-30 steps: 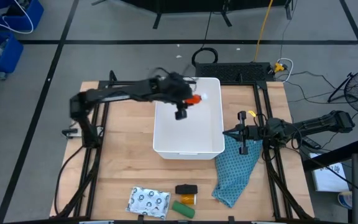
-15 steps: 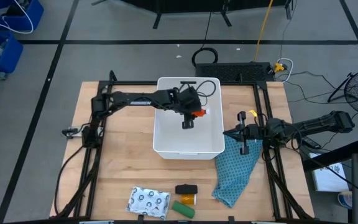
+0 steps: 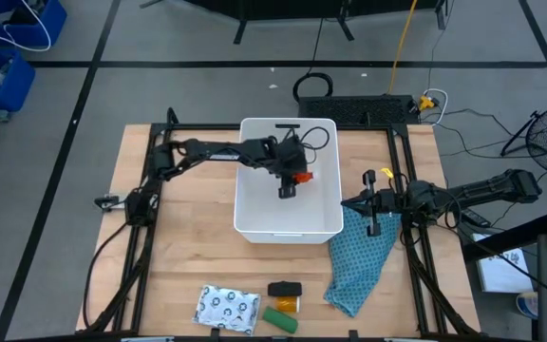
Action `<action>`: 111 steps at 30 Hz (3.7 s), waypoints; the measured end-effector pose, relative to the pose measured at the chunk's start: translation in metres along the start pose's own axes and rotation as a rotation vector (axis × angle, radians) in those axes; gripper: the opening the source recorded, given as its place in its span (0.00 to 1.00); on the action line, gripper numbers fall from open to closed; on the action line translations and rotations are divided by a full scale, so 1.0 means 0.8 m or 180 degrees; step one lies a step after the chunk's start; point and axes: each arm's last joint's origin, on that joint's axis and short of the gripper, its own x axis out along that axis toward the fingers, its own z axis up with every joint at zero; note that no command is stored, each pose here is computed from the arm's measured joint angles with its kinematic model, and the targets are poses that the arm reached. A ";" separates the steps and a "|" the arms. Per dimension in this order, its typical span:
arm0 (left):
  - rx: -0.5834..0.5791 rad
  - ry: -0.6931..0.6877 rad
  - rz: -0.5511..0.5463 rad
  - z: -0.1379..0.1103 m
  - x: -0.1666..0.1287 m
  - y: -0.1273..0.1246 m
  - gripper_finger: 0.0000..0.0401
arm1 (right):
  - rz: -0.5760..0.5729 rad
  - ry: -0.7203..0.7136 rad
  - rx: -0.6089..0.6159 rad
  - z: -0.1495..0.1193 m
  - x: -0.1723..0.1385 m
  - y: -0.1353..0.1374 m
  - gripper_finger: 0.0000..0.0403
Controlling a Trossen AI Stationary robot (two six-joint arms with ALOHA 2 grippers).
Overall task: Pick & place medical supplies in basket/bin
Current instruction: Put the red bottle into the white bin, then put the black bandage into the white bin
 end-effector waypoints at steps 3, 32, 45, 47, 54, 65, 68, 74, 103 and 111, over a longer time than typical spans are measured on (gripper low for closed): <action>-0.0106 0.0097 -0.0096 -0.007 0.010 -0.001 0.38 | -0.0002 -0.0011 -0.0039 0.000 0.000 0.000 0.00; -0.0064 0.0572 0.0091 -0.001 0.015 -0.004 0.80 | -0.0005 -0.0047 -0.0070 0.001 0.000 0.000 0.00; 0.0707 0.0246 0.0357 0.088 -0.152 -0.051 0.88 | 0.0011 -0.0033 -0.0068 0.001 0.000 0.000 0.00; 0.0849 0.0084 0.0369 0.091 -0.195 -0.065 0.82 | 0.0067 -0.0059 -0.0067 0.002 -0.001 0.001 0.00; 0.0807 0.0013 0.0564 0.052 -0.300 -0.097 0.39 | 0.0161 -0.0074 -0.0095 0.002 -0.001 0.002 0.00; 0.0641 -0.0967 0.0582 -0.095 -0.371 -0.141 0.04 | 0.0157 -0.0080 -0.0185 0.002 -0.001 0.002 0.00; 0.0798 -0.1506 0.0617 -0.138 -0.369 -0.144 0.01 | 0.0156 -0.0081 -0.0184 0.002 -0.001 0.002 0.00; 0.0865 -0.2530 0.0481 -0.209 -0.345 -0.141 0.01 | 0.0153 -0.0083 -0.0184 0.003 -0.001 0.002 0.00; -0.0026 -0.3072 0.0414 -0.329 -0.229 -0.147 0.02 | 0.0156 -0.0065 -0.0162 0.002 -0.001 0.002 0.00; -0.0039 -0.2951 0.0447 -0.332 -0.226 -0.147 0.10 | 0.0062 0.0185 -0.0739 0.066 0.014 0.003 0.00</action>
